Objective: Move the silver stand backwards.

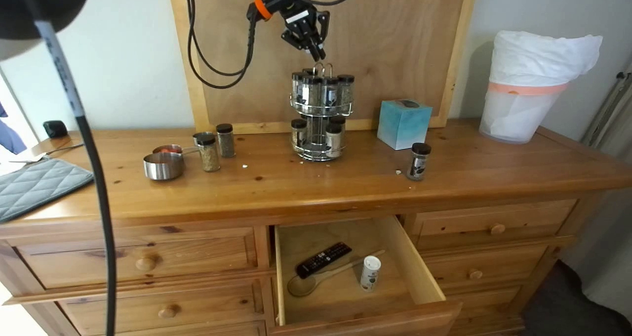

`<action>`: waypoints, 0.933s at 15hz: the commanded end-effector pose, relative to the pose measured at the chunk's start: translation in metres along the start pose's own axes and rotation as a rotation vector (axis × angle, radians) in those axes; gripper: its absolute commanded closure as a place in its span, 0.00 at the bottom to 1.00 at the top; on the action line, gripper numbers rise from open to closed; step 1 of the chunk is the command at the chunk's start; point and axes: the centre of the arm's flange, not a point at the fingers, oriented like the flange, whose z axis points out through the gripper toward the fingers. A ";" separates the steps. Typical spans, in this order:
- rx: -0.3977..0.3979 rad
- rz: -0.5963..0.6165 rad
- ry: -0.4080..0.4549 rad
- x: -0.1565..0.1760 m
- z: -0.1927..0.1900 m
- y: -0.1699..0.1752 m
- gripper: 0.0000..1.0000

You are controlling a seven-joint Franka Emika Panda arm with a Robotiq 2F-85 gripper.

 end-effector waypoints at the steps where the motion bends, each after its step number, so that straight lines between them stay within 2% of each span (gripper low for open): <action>1: -0.040 0.010 0.045 0.042 -0.031 0.007 0.51; 4: -0.014 0.025 0.008 0.040 -0.050 0.014 0.31; 6: -0.003 0.028 -0.088 0.031 -0.059 0.018 0.16; 8: 0.042 0.005 -0.209 0.013 -0.068 0.021 0.02; 11: 0.107 -0.035 -0.379 -0.026 -0.084 0.027 0.00; 14: 0.191 -0.099 -0.456 -0.064 -0.101 0.038 0.00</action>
